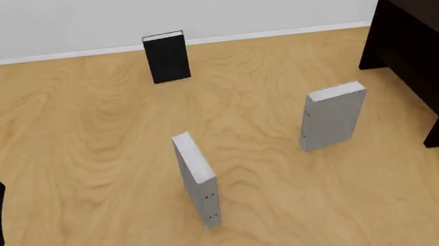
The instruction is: Pick up the book on the right and place it on the cabinet shelf.
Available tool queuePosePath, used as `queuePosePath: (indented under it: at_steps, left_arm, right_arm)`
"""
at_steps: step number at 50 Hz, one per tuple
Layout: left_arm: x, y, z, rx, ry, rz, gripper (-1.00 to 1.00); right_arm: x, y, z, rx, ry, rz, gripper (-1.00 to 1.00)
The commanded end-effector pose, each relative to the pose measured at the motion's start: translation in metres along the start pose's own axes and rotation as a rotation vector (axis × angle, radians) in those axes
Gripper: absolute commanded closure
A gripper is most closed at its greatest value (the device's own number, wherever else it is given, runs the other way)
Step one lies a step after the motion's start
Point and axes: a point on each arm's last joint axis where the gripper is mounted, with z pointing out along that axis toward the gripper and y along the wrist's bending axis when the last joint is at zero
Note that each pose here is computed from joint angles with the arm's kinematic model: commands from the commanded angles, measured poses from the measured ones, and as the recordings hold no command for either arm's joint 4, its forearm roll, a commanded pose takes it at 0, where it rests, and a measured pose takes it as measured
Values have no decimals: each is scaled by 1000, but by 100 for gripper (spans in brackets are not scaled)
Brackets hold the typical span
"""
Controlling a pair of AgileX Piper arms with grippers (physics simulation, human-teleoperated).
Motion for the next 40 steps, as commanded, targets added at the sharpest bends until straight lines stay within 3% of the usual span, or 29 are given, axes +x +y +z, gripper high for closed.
queuePosePath:
  at_steps: [1, 6, 14, 21, 29, 33, 38, 40]
  left_arm:
    - [1, -1, 1, 13, 10, 13, -100]
    - [1, 0, 1, 6, 12, 8, -100]
    - [2, -1, 2, 10, 19, 19, -100]
    - [3, 0, 2, 6, 25, 16, -100]
    - [3, 0, 1, 2, 24, 33, -100]
    - [4, 0, 0, 6, 29, 48, -100]
    - [4, 0, 0, 4, 32, 46, -100]
    - [3, 0, 0, 3, 28, 42, -100]
  right_arm:
    - [-12, 2, 1, -38, 15, -67, -100]
    - [-38, 4, 1, -82, 3, -119, -100]
    - [-81, 8, 8, -136, 4, -294, -100]
    - [-113, 12, 17, -184, -7, -411, -100]
    - [-135, 16, 28, -225, -18, -547, -100]
    - [-136, 20, 38, -256, -13, -668, -100]
    - [-147, 24, 46, -282, -23, -733, -100]
    - [-144, 26, 55, -285, -5, -819, -100]
